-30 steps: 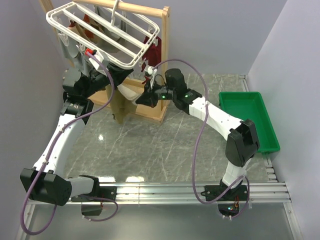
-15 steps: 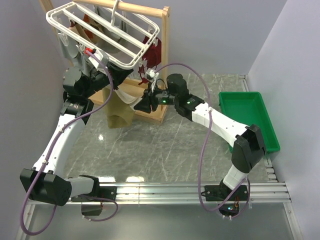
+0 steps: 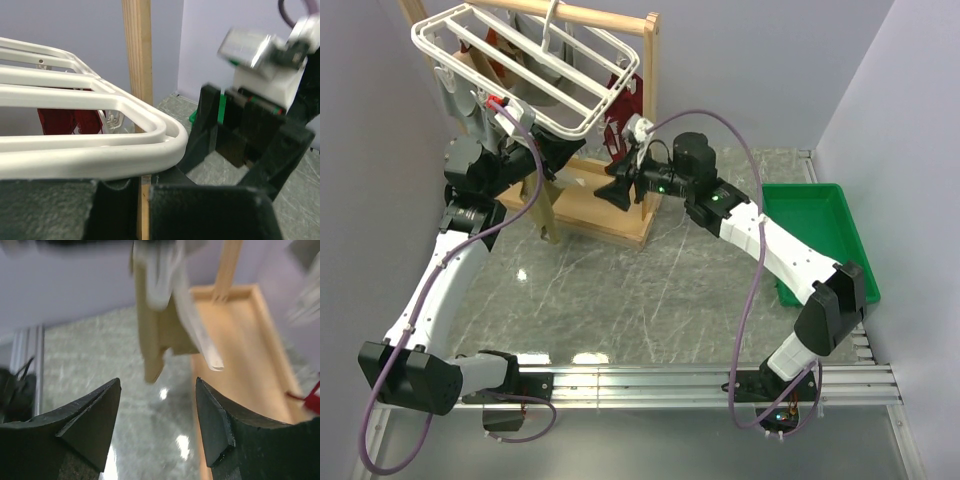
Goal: Clip the underwear to the hanger
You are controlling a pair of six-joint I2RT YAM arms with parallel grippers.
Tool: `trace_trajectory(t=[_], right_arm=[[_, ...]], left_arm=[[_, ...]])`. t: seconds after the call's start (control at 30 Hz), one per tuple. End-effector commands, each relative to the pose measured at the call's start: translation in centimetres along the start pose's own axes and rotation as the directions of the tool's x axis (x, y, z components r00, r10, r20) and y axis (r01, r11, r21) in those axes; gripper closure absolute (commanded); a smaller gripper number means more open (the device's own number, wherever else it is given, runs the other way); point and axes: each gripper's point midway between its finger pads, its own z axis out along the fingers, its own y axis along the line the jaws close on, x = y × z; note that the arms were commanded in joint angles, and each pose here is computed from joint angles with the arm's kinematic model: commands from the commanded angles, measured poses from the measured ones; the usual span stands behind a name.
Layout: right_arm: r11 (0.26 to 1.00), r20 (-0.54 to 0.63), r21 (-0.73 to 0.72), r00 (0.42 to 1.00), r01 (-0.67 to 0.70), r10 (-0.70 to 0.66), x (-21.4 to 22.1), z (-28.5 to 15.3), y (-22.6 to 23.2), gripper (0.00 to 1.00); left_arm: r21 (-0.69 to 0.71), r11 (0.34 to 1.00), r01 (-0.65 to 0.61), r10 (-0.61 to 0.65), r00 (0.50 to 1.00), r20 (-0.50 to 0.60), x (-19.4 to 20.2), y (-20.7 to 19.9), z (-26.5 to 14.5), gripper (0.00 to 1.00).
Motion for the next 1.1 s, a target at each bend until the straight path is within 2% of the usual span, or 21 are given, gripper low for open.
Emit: trace_trajectory(t=[0.0, 0.13, 0.17, 0.23, 0.33, 0.43, 0.67, 0.8, 0.97, 1.07], right_arm=[[0.993, 0.207, 0.095, 0.974, 0.076, -0.094, -8.5, -0.7, -1.2, 0.32], [0.995, 0.244, 0.086, 0.968, 0.040, -0.060, -10.2, 0.4, -1.4, 0.31], [0.996, 0.239, 0.080, 0.970, 0.030, -0.048, -9.9, 0.9, -1.5, 0.31], [0.996, 0.249, 0.078, 0.967, 0.036, -0.054, -10.1, 0.9, -1.5, 0.30], [0.995, 0.244, 0.088, 0.967, 0.052, -0.072, -9.8, 1.0, -1.9, 0.30], [0.993, 0.245, 0.099, 0.966, 0.062, -0.085, -9.7, 0.8, -2.4, 0.30], [0.986, 0.231, 0.122, 0.963, 0.110, -0.136, -9.5, -0.6, -3.3, 0.31], [0.981, 0.224, 0.147, 0.962, 0.127, -0.158, -9.6, -2.0, -4.1, 0.31], [0.974, 0.224, 0.183, 0.959, 0.133, -0.173, -10.3, -3.5, -4.8, 0.31], [0.975, 0.234, 0.191, 0.960, 0.111, -0.155, -10.7, -4.1, -5.1, 0.31]], left_arm=[[-0.008, 0.993, 0.118, -0.118, 0.988, -0.097, 3.0, -0.6, -0.7, 0.94], [-0.012, 0.992, 0.129, -0.130, 0.987, -0.099, 2.9, -0.7, -0.8, 0.82], [-0.008, 0.991, 0.131, -0.132, 0.986, -0.099, 2.8, -0.9, -0.9, 0.75], [-0.004, 0.991, 0.133, -0.133, 0.987, -0.094, 2.6, -1.1, -1.0, 0.71], [-0.018, 0.991, 0.132, -0.133, 0.988, -0.075, 2.2, -1.2, -1.3, 0.60], [-0.024, 0.991, 0.129, -0.130, 0.990, -0.060, 1.7, -1.4, -1.6, 0.53], [-0.084, 0.994, 0.076, -0.077, 0.997, -0.016, 2.0, -1.6, -3.4, 0.48], [-0.035, 0.999, -0.017, 0.018, 0.999, 0.027, 2.2, -3.2, -4.6, 0.41], [-0.004, 1.000, -0.031, 0.031, 0.999, 0.010, 3.3, -4.3, -4.8, 0.33], [-0.033, 0.998, -0.052, 0.054, 0.997, 0.055, 3.3, -4.7, -4.7, 0.31]])
